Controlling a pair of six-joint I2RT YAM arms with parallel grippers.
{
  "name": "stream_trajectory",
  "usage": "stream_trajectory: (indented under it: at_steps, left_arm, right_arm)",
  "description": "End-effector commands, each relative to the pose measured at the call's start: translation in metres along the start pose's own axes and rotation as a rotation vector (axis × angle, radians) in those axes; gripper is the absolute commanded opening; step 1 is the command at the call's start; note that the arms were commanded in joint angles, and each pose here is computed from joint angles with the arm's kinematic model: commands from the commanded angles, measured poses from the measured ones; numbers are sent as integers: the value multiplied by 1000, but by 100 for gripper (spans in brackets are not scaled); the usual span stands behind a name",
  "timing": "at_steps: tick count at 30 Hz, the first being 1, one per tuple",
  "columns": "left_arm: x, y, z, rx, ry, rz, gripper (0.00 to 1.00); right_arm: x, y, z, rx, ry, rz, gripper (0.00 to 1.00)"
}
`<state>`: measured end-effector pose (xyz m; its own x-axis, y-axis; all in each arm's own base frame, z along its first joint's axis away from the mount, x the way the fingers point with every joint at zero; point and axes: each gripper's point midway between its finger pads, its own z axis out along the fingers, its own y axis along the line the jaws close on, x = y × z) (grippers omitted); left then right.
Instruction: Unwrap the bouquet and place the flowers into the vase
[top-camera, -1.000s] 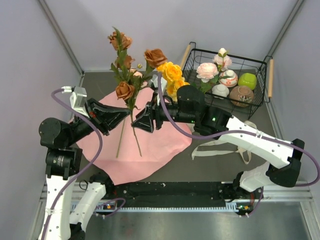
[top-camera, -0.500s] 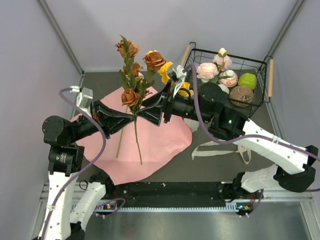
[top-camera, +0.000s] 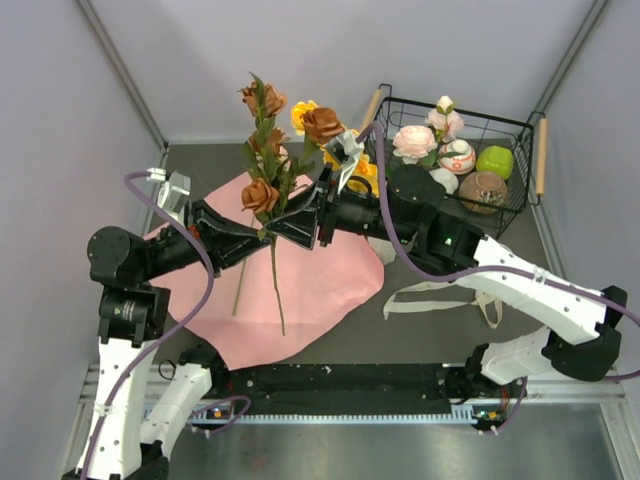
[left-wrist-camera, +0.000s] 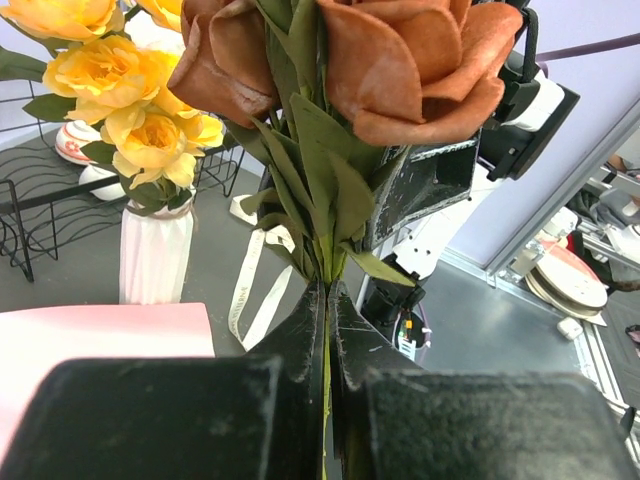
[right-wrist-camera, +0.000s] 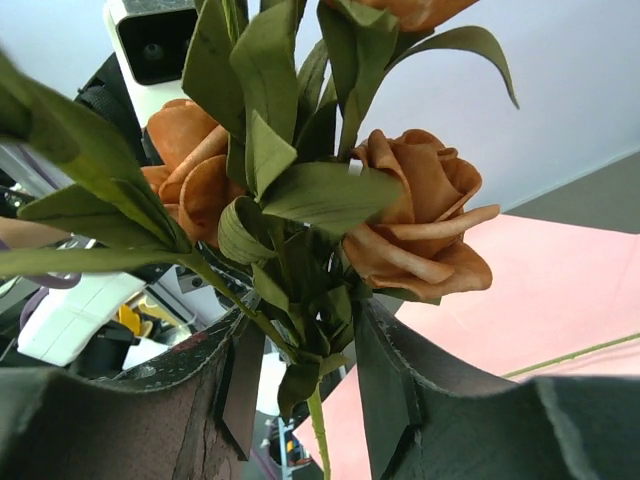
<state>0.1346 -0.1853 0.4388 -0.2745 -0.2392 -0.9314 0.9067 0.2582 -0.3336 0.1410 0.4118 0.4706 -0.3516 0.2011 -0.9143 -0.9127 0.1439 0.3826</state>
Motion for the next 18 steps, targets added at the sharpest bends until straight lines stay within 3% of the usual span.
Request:
stream_trajectory:
  at_steps: [1, 6, 8, 11, 12, 15, 18]
  left_arm:
    - [0, -4, 1, 37, 6, 19, 0]
    - [-2, -2, 1, 25, -5, 29, 0]
    - [-5, 0, 2, 15, -8, 34, 2]
    - [-2, 7, 3, -10, 5, 22, 29]
    - [-2, 8, 3, -14, 6, 28, 45]
    - [0, 14, 3, -42, 1, 50, 59]
    - [2, 21, 1, -80, 3, 59, 64]
  right_arm:
    - [-24, 20, 1, -65, -60, -8, 37]
    - [-30, 20, -6, -53, -79, -40, 8]
    - [-36, 17, -11, -28, -102, -59, 2]
    - [-44, 13, -23, 25, -118, -103, 0]
    - [-47, 10, -28, 43, -121, -129, 0]
    - [-57, 7, -50, 103, -135, -198, 0]
    - [-66, 3, -81, 173, -136, -286, 0]
